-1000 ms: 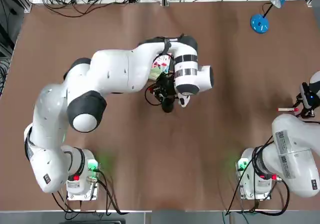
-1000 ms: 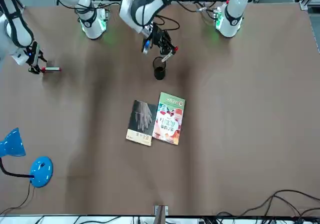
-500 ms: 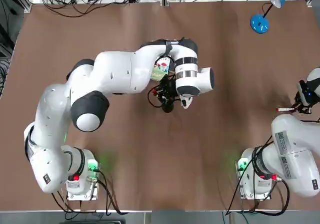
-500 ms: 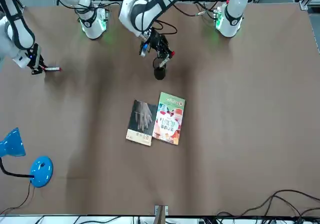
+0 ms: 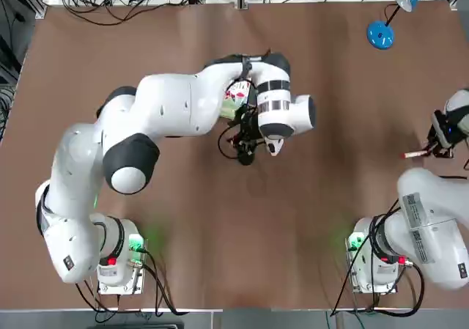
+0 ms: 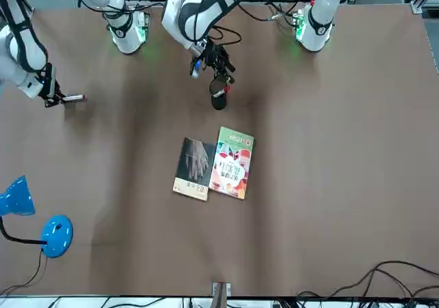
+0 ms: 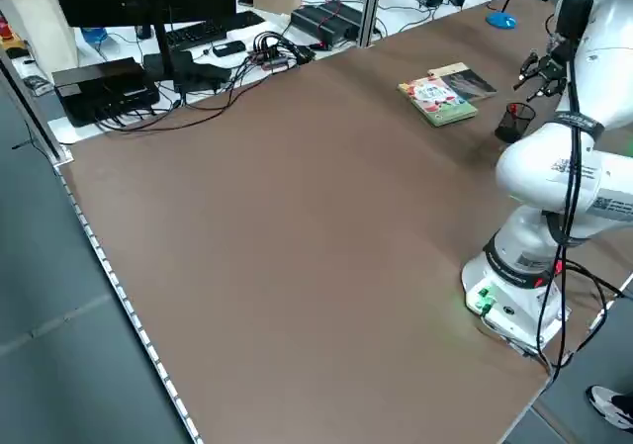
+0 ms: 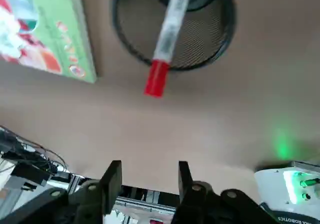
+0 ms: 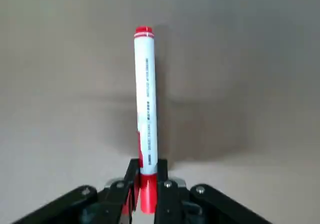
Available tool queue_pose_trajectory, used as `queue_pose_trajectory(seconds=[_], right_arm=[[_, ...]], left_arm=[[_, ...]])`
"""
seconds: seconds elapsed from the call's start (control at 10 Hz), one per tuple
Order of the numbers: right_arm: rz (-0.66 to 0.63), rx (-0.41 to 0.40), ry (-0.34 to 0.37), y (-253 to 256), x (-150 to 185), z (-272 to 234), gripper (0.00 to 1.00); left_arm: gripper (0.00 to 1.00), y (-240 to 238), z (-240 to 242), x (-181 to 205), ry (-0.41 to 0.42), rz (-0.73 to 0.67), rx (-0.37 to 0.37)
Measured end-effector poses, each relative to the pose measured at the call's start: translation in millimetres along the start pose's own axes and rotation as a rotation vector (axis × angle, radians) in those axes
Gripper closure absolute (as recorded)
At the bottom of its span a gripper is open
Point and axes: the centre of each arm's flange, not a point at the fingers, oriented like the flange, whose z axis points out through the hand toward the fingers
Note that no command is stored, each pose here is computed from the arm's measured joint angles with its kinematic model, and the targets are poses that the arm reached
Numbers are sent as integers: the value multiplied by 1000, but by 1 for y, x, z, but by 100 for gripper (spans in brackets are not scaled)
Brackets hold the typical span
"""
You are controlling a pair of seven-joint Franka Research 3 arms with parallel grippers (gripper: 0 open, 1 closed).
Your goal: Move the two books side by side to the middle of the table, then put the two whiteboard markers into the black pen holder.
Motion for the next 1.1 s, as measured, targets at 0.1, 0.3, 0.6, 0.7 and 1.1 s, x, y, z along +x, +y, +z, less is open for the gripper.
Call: queue_pose_trajectory(seconds=[0.1,0.3,0.6,0.7,1.1], right_arm=[[-11,21,26,23,5,-36,82],[-46,48,18,73,35,-140,82],[-98,57,-55,136,114,-261,82],[-93,65,-70,146,139,-286,82],[14,64,-148,189,323,-354,82]], left_arm=[[27,-25,1,-23,-30,-103,-21],[10,-98,21,-71,-56,-276,-91],[9,-223,84,-169,-47,-525,-247],[7,-260,101,-210,2,-619,-307],[0,-360,178,-395,236,-1021,-549]])
